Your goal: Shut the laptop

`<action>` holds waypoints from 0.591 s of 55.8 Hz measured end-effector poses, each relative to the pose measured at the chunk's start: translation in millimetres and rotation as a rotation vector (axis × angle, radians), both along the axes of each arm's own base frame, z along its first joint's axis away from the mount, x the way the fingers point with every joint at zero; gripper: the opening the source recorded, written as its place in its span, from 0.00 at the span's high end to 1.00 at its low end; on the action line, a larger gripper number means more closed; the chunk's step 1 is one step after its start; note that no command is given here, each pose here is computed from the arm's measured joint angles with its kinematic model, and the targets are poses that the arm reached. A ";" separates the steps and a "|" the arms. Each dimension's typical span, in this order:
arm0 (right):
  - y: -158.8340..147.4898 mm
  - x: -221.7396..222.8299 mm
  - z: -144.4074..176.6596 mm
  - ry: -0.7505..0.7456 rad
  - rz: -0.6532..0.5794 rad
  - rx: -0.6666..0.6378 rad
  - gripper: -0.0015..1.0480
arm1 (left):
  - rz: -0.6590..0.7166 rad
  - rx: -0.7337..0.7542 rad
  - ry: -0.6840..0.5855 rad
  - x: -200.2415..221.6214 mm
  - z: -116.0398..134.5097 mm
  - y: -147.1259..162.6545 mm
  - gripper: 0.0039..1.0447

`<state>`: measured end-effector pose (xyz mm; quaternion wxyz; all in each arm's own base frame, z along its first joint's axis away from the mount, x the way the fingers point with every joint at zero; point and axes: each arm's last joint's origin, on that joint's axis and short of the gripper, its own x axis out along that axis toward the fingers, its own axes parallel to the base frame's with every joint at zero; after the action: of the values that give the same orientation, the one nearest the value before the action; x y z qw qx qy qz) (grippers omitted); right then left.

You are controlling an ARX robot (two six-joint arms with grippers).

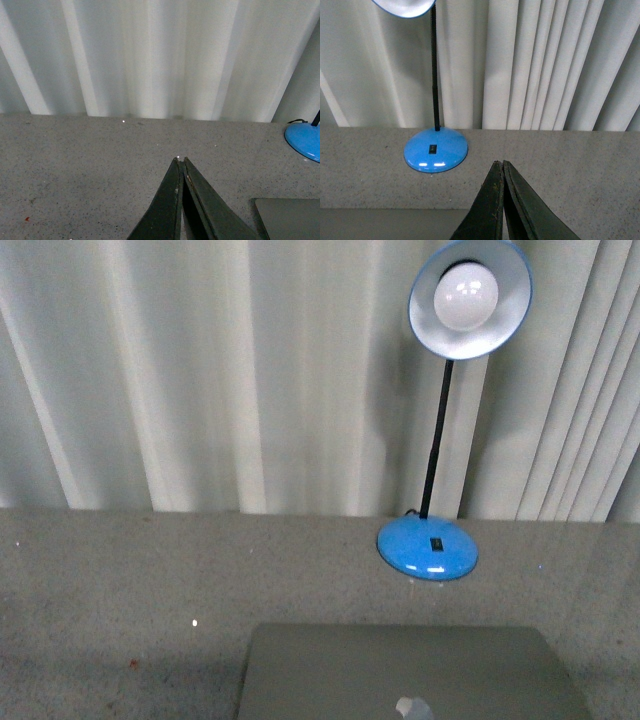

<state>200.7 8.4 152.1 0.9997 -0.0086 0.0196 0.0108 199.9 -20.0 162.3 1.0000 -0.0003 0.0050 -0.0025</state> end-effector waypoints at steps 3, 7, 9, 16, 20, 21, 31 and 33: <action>-4.2 -6.3 4.2 -0.002 -0.002 0.002 0.97 | 0.000 0.000 -0.002 -6.0 0.5 2.1 0.97; -7.7 -14.6 8.8 -0.021 -0.023 0.004 0.97 | 0.003 0.000 0.005 -13.7 -0.6 5.0 0.97; -8.2 -17.9 9.5 -0.025 -0.025 0.005 0.97 | 0.003 0.000 0.006 -16.8 -0.9 5.9 0.97; -8.2 -30.3 8.7 -0.019 -0.021 0.005 0.97 | -0.021 0.000 0.005 -28.0 -0.3 12.8 0.97; -8.2 -35.9 9.3 -0.022 -0.022 0.006 0.97 | -0.004 -0.001 0.003 -33.7 -0.1 17.7 0.97; -8.2 -36.3 9.2 -0.022 -0.022 0.006 0.97 | 0.003 -0.001 0.003 -35.2 0.0 18.7 0.97; -8.2 -53.5 9.5 -0.022 -0.022 0.006 0.97 | 0.003 -0.001 -0.005 -50.7 3.0 19.7 0.97; -8.2 -55.8 9.7 -0.023 -0.022 0.006 0.97 | 0.003 -0.001 -0.011 -53.2 4.7 19.7 0.97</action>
<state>145.0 0.2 161.8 1.0000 -0.0054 0.0083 0.0000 146.7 -0.3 166.9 1.0000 -0.0009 -0.0005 -0.0010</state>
